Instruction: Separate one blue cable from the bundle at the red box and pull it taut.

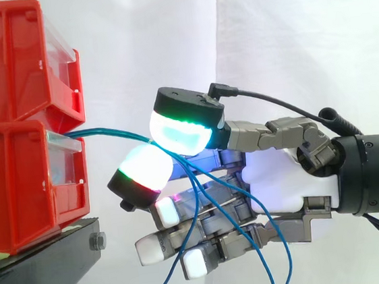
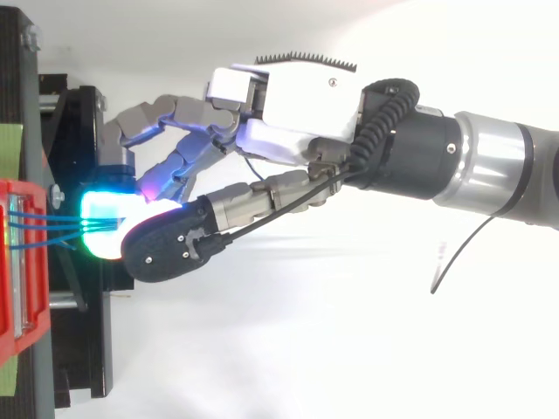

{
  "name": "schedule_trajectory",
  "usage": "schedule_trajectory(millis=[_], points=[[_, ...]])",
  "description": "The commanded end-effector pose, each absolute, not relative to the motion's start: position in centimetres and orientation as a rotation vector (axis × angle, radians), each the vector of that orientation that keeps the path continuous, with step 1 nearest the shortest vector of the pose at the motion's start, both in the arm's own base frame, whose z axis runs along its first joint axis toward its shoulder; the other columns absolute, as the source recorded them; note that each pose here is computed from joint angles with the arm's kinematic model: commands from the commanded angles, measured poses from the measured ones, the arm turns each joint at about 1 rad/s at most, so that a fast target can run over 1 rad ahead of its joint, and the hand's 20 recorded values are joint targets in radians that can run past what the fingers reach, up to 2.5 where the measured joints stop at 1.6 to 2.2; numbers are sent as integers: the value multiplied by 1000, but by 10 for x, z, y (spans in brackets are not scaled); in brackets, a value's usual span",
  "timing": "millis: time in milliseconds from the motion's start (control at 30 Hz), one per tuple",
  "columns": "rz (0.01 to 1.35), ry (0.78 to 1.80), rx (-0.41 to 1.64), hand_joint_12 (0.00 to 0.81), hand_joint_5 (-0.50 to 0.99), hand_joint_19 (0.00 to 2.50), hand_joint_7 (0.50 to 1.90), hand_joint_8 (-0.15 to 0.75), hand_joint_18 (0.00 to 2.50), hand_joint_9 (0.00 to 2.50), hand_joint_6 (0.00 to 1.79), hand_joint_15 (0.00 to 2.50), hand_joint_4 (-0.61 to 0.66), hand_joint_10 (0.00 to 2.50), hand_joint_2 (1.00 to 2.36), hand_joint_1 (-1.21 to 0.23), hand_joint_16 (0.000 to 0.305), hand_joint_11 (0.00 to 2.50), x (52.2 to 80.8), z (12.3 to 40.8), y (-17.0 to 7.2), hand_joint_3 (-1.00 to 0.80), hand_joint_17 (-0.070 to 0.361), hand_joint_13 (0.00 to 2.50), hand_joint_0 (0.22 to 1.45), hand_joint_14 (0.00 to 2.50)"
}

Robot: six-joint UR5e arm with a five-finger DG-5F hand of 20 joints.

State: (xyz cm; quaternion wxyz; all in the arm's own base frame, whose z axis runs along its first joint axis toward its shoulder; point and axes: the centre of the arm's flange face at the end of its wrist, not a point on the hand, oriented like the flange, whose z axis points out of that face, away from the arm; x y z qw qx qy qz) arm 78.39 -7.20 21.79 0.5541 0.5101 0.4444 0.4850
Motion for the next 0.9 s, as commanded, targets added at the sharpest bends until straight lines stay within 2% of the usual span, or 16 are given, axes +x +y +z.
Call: schedule_trajectory(millis=[0, 167, 433, 533, 667, 867], points=[[1147, 1050, 1203, 407, -202, 765, 1154, 339, 714, 872, 874, 498, 189, 25, 1009, -712, 51, 898, 784, 219, -71, -383, 114, 783, 651, 20], [1144, 1051, 1199, 406, -180, 764, 1192, 343, 727, 936, 881, 507, 200, 26, 1000, -644, 50, 959, 785, 219, -71, -500, 113, 802, 641, 19], [1145, 1052, 1199, 407, -169, 779, 1184, 346, 760, 986, 873, 527, 187, 26, 1000, -540, 49, 986, 785, 219, -70, -500, 111, 844, 614, 21], [1144, 1051, 1199, 408, -166, 779, 1209, 349, 763, 997, 870, 525, 171, 25, 1003, -577, 49, 999, 785, 219, -71, -468, 111, 843, 638, 19], [1144, 1051, 1199, 407, -166, 781, 1247, 346, 763, 988, 874, 526, 151, 27, 1015, -674, 50, 1014, 785, 219, -71, -304, 112, 836, 632, 20], [1144, 1051, 1199, 410, -174, 777, 1275, 348, 767, 969, 881, 525, 99, 27, 1018, -765, 51, 1037, 785, 219, -71, -250, 114, 823, 646, 21]])
